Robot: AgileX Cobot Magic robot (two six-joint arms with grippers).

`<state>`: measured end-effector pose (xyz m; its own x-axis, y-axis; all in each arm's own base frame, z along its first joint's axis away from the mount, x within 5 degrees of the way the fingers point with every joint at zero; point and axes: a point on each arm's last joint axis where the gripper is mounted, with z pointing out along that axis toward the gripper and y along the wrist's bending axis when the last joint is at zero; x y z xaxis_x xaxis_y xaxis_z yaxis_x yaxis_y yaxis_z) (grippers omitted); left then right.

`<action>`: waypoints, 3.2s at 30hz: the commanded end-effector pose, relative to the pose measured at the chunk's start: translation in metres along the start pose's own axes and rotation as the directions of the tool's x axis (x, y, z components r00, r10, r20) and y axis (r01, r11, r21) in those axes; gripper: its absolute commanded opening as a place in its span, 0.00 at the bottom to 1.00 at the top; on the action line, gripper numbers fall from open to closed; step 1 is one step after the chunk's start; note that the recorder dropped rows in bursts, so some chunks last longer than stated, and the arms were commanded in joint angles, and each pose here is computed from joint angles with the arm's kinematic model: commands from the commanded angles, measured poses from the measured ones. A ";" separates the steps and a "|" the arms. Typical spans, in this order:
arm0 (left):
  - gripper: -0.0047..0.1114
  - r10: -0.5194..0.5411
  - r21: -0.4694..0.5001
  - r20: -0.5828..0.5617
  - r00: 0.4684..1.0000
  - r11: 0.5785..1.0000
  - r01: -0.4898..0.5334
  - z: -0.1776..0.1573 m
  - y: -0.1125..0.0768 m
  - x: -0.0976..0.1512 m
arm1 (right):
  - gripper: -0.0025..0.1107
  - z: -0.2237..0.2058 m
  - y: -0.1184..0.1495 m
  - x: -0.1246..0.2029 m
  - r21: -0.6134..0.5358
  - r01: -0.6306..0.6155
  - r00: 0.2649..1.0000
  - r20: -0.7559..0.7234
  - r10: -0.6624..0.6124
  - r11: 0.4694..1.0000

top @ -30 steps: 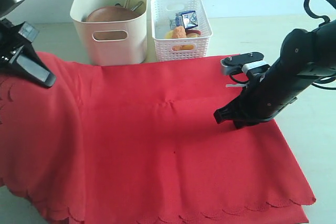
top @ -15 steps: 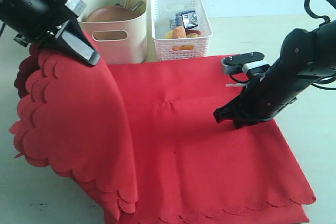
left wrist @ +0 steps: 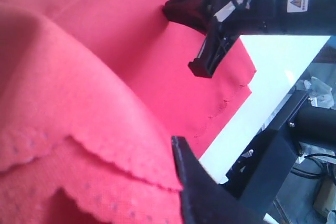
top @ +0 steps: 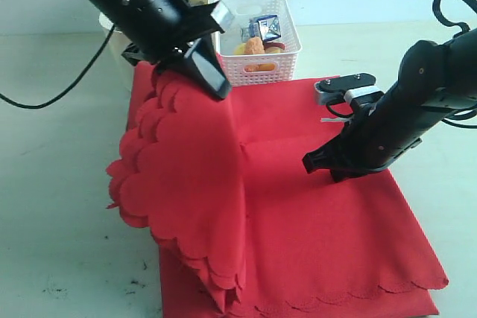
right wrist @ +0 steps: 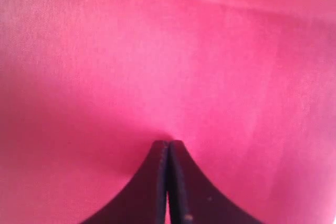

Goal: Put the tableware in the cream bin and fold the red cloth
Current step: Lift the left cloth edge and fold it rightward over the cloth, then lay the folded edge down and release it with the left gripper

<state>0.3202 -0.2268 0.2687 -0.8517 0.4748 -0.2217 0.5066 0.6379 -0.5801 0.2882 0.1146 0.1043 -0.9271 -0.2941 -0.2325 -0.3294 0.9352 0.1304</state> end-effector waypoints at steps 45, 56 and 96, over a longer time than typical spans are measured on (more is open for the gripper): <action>0.59 0.065 0.098 -0.010 0.998 0.993 -0.064 0.045 -0.038 -0.035 | 0.02 -0.138 -0.044 0.015 0.242 -0.120 0.971 0.229 0.063 0.963; 0.60 -0.119 -0.161 -0.074 0.990 0.981 0.106 0.056 0.025 -0.037 | 0.02 -0.138 -0.043 0.014 0.236 -0.124 0.969 0.238 0.066 0.964; 0.60 -0.340 0.377 -0.010 0.940 0.870 0.319 0.075 0.064 -0.061 | 0.02 -0.138 -0.037 0.009 0.144 -0.181 0.945 0.298 0.132 0.973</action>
<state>0.3977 -0.2722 0.1870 -0.9805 0.1931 -0.0363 0.1026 0.3456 -0.9328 0.2683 0.0517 0.2286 -0.8700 -0.1016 -0.4825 -0.1307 0.9911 0.0270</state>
